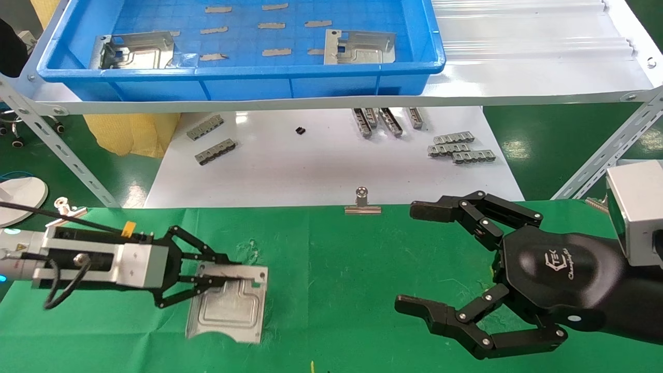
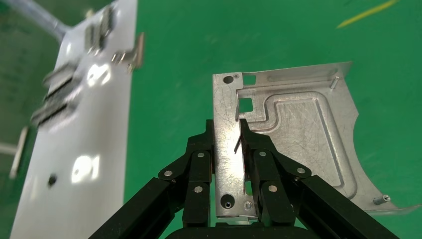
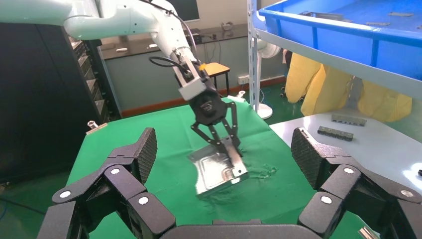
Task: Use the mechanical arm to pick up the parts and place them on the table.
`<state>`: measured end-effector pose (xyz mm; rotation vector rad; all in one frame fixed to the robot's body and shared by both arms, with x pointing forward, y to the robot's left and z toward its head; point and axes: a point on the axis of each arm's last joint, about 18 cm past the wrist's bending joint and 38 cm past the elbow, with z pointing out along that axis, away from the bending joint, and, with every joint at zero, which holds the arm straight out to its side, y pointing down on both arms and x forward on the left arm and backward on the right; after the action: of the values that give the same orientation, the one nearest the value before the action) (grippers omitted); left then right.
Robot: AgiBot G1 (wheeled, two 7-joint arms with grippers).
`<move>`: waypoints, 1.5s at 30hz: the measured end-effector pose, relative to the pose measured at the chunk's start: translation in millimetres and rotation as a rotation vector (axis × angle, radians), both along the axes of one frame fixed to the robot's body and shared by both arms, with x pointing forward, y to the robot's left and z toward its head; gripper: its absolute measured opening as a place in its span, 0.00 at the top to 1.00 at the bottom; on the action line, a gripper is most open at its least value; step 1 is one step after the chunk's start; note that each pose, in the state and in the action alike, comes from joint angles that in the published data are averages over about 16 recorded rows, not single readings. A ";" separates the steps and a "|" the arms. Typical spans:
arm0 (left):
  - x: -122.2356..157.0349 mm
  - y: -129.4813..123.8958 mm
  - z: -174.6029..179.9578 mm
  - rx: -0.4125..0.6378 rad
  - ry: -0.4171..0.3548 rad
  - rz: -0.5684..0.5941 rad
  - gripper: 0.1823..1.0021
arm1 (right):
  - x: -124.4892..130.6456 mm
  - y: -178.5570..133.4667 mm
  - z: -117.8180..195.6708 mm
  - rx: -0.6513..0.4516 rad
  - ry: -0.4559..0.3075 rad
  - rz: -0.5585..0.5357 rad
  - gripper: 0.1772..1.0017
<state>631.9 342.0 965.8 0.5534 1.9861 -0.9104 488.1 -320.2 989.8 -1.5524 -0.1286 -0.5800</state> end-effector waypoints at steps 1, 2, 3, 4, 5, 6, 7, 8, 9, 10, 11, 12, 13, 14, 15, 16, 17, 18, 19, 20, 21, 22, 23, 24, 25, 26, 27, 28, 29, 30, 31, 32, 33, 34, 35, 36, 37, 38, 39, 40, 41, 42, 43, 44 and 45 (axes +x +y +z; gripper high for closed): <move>2.7 0.0 -2.2 0.003 -0.003 0.004 0.89 | 0.0 0.0 0.0 0.000 0.000 0.000 0.00; 5.2 0.1 -4.1 0.007 -0.007 0.009 0.89 | 0.0 0.0 0.0 0.000 0.000 0.000 0.00; 7.6 0.0 -5.8 0.010 -0.011 0.013 0.89 | 0.0 0.0 0.0 0.000 0.000 0.000 0.00; 9.8 -0.1 -7.4 0.015 -0.014 0.017 0.89 | 0.0 0.0 0.0 0.000 0.000 0.000 0.00; 12.0 -0.3 -8.5 0.018 -0.018 0.021 0.89 | 0.0 0.0 0.0 0.000 0.000 0.000 0.00; 14.1 -0.6 -9.3 0.020 -0.022 0.025 0.89 | 0.0 0.0 0.0 0.000 0.000 0.000 0.00; 16.0 -1.0 -10.0 0.021 -0.024 0.029 0.89 | 0.0 0.0 0.0 0.000 0.000 0.000 0.00; 17.9 -1.5 -10.5 0.024 -0.027 0.032 0.89 | 0.0 0.0 0.0 0.000 0.000 0.000 0.00; 19.5 -1.9 -11.1 0.028 -0.029 0.035 0.89 | 0.0 0.0 0.0 0.000 0.000 0.000 0.00; 21.1 -2.4 -11.9 0.032 -0.030 0.039 0.89 | 0.0 0.0 0.0 0.000 0.000 0.000 0.00; 22.5 -2.9 -12.8 0.036 -0.029 0.041 0.89 | 0.0 0.0 0.0 0.000 0.000 0.000 0.00; 23.6 -3.5 -13.6 0.041 -0.026 0.044 0.88 | 0.0 0.0 0.0 0.000 0.000 0.000 0.00; 24.6 -4.2 -14.1 0.045 -0.023 0.046 0.88 | 0.0 0.0 0.0 0.000 0.000 0.000 0.00; 25.4 -4.8 -14.5 0.048 -0.020 0.047 0.87 | 0.0 0.0 0.0 0.000 0.000 0.000 0.00; 26.3 -5.4 -14.7 0.049 -0.017 0.050 0.87 | 0.0 0.0 0.0 0.000 0.000 0.000 0.00; 27.0 -5.9 -14.8 0.049 -0.014 0.052 0.86 | 0.0 0.0 0.0 0.000 0.000 0.000 0.00; 27.6 -6.4 -14.8 0.048 -0.010 0.055 0.86 | 0.0 0.0 0.0 0.000 0.000 0.000 0.00; 27.9 -6.7 -14.9 0.046 -0.004 0.057 0.85 | 0.0 0.0 0.0 0.000 0.000 0.000 0.00; 28.0 -6.9 -15.0 0.042 0.004 0.060 0.84 | 0.0 0.0 0.0 0.000 0.000 0.000 0.00; 27.8 -7.1 -15.1 0.036 0.014 0.063 0.83 | 0.0 0.0 0.0 0.000 0.000 0.000 0.00; 27.3 -7.1 -15.3 0.028 0.026 0.066 0.81 | 0.0 0.0 0.0 0.000 0.000 0.000 0.00; 26.8 -6.8 -15.7 0.018 0.040 0.070 0.80 | 0.0 0.0 0.0 0.000 0.000 0.000 0.00; 26.3 -6.4 -16.2 0.005 0.056 0.076 0.79 | 0.0 0.0 0.0 0.000 0.000 0.000 0.00; 25.7 -5.9 -16.8 -0.011 0.073 0.082 0.77 | 0.0 0.0 0.0 0.000 0.000 0.000 0.00; 25.1 -5.4 -17.4 -0.030 0.092 0.089 0.76 | 0.0 0.0 0.0 0.000 0.000 0.000 0.00; 24.4 -5.0 -17.8 -0.048 0.109 0.096 0.74 | 0.0 0.0 0.0 0.000 0.000 0.000 0.00; 23.8 -4.5 -18.3 -0.070 0.129 0.103 0.72 | 0.0 0.0 0.0 0.000 0.000 0.000 0.00; 23.1 -4.0 -19.0 -0.093 0.149 0.111 0.70 | 0.0 0.0 0.0 0.000 0.000 0.000 0.00; 22.4 -3.4 -20.0 -0.117 0.169 0.118 0.69 | 0.0 0.0 0.0 0.000 0.000 0.000 0.00; 21.7 -2.8 -21.0 -0.140 0.189 0.126 0.66 | 0.0 0.0 0.0 0.000 0.000 0.000 0.00; 21.1 -2.3 -21.8 -0.162 0.209 0.132 0.63 | 0.0 0.0 0.0 0.000 0.000 0.000 0.00; 20.5 -1.8 -22.6 -0.184 0.227 0.139 0.61 | 0.0 0.0 0.0 0.000 0.000 0.000 0.00; 20.0 -1.3 -23.4 -0.205 0.244 0.146 0.58 | 0.0 0.0 0.0 0.000 0.000 0.000 0.00; 19.7 -0.8 -24.1 -0.225 0.259 0.152 0.56 | 0.0 -0.1 0.0 0.000 0.000 0.000 0.00; 19.6 -0.3 -24.8 -0.244 0.273 0.159 0.54 | 0.0 -0.1 0.0 0.000 0.000 0.000 0.00; 19.7 0.1 -25.4 -0.260 0.284 0.165 0.51 | 0.0 -0.1 0.0 0.000 0.000 0.000 0.00; 19.8 0.5 -26.1 -0.274 0.294 0.171 0.47 | 0.0 -0.1 0.0 0.000 0.000 0.000 0.00; 20.0 0.6 -26.4 -0.283 0.301 0.174 0.44 | 0.0 -0.1 0.0 0.000 0.000 0.000 0.00; 20.0 0.7 -26.9 -0.290 0.306 0.177 0.41 | 0.0 -0.1 0.0 0.000 0.000 0.000 0.00; 20.0 0.7 -27.3 -0.295 0.310 0.178 0.39 | 0.0 -0.1 0.0 0.000 0.000 0.000 0.00; 20.0 0.6 -27.5 -0.298 0.311 0.178 0.37 | 0.1 -0.1 0.0 0.000 0.000 0.000 0.00; 19.9 0.6 -27.8 -0.303 0.314 0.179 0.34 | 0.1 -0.1 0.0 0.000 0.000 0.000 0.00; 19.9 0.4 -27.9 -0.304 0.313 0.177 0.31 | 0.1 -0.1 0.0 0.000 0.000 0.000 0.00; 19.8 0.2 -27.7 -0.304 0.311 0.175 0.28 | 0.1 -0.1 0.0 0.000 0.000 0.000 0.00; 19.7 -0.1 -27.4 -0.305 0.309 0.172 0.25 | 0.1 -0.1 0.0 0.000 0.000 0.000 0.00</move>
<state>651.6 341.8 938.5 0.0706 2.0716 -1.2178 488.2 -320.3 989.8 -1.5521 -0.1281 -0.5802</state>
